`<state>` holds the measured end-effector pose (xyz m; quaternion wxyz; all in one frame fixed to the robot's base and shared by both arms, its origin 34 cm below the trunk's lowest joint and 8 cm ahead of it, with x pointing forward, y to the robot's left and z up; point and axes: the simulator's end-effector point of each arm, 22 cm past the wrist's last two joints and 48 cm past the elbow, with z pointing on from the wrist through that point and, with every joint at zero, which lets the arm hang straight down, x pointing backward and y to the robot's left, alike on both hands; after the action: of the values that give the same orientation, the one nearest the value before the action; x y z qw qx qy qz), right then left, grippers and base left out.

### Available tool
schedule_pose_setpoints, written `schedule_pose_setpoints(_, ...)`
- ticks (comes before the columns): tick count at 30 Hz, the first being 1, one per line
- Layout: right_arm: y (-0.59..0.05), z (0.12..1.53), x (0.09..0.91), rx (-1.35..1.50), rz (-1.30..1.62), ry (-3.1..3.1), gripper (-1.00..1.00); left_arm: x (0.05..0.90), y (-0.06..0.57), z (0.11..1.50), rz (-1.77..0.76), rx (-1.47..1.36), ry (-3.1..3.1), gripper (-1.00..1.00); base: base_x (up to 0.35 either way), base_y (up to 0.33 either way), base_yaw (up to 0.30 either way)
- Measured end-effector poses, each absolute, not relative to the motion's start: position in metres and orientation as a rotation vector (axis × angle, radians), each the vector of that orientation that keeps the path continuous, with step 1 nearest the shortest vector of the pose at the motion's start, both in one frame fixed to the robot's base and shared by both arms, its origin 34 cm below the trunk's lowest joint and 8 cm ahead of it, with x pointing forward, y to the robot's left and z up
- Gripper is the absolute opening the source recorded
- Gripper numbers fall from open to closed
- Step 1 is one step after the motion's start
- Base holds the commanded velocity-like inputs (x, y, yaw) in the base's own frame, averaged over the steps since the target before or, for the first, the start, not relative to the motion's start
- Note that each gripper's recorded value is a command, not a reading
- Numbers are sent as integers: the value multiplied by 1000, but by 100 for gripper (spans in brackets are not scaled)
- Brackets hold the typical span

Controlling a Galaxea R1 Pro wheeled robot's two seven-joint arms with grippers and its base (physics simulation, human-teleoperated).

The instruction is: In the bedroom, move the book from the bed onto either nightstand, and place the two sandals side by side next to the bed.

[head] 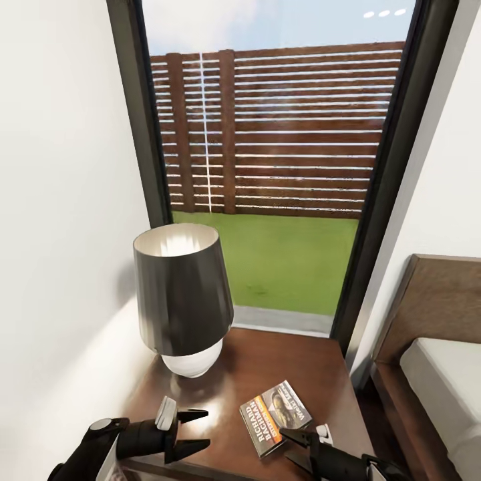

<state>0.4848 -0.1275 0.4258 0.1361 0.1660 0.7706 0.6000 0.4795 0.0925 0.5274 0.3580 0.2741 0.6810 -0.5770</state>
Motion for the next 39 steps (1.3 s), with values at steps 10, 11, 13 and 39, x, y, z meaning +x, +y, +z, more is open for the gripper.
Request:
schedule_pose_setpoints(10, -123, 453, 495, 454, 1740, 2217, 100, 485, 92, 550, -1490, 707, 1757, 100, 0, 0, 0)
schedule_pose_setpoints(11, -123, 456, 496, 451, 1740, 2216, 100, 485, 93, 552, -1490, 707, 1757, 100, 0, 0, 0)
schedule_pose_setpoints(13, -123, 460, 498, 444, 1738, 2213, 100, 486, 92, 554, -1490, 707, 1756, 100, 0, 0, 0)
schedule_pose_setpoints(39, -122, 495, 506, 441, 1738, 2210, 100, 493, 92, 588, -1490, 707, 1758, 100, 0, 0, 0)
